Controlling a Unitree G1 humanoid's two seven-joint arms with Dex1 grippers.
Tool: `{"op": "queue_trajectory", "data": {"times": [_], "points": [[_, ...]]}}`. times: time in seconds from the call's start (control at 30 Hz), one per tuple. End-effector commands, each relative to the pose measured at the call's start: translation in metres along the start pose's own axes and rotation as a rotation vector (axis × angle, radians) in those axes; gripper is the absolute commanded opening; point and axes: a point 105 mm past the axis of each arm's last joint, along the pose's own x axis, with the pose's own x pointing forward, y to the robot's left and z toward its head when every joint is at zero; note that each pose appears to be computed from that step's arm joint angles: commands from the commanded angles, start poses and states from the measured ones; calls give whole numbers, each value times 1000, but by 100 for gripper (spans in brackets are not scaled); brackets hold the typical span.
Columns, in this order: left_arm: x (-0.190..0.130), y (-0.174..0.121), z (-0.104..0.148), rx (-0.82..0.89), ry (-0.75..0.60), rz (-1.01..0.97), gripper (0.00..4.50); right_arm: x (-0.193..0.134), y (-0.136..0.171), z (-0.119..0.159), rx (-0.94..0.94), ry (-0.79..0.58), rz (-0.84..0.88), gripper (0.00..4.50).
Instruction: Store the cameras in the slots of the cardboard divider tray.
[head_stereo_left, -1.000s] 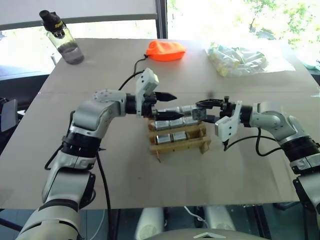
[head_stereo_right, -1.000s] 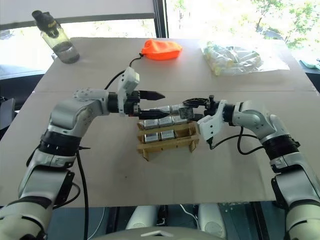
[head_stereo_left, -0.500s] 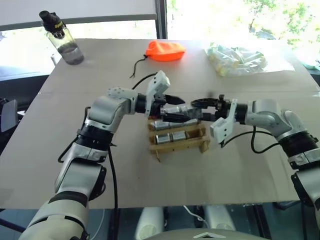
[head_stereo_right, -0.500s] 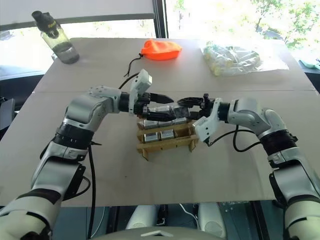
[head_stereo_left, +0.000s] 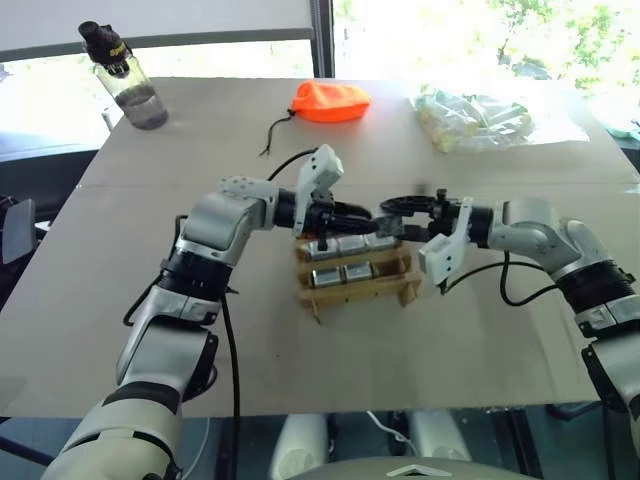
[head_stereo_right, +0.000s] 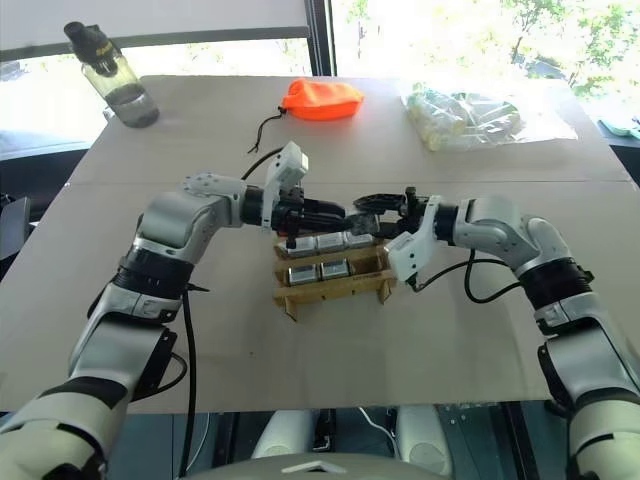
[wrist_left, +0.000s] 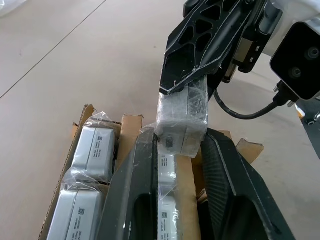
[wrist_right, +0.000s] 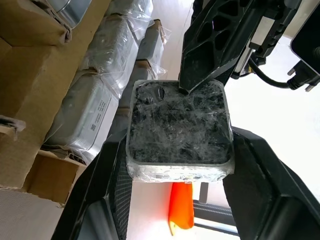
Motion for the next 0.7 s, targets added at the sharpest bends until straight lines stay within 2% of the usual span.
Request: {"op": "queue_trajectory", "data": {"times": [0.03,0.13,0.17,0.23,0.3,0.5,0.63,0.7], "points": [[4,-3,23,41,-67,-21,65,2,-13,10,-39,-40,-37,298],[5,-4,23,49,-69,-24,65,0,-14,11,-25,-39,-46,433],[5,-5,23,50,-69,-25,65,0,-15,12,-25,-44,-55,443],[6,-8,23,58,-70,-32,65,-8,-18,10,84,-35,-101,443],[6,-11,23,62,-73,-34,65,-16,-15,9,141,-31,-98,443],[0,-19,16,75,-66,-16,65,-51,-2,12,463,3,-77,443],[-1,-30,11,94,-44,-5,65,-82,21,15,811,42,-45,443],[0,-34,7,114,-25,14,65,-98,34,16,1049,54,-66,443]]}}
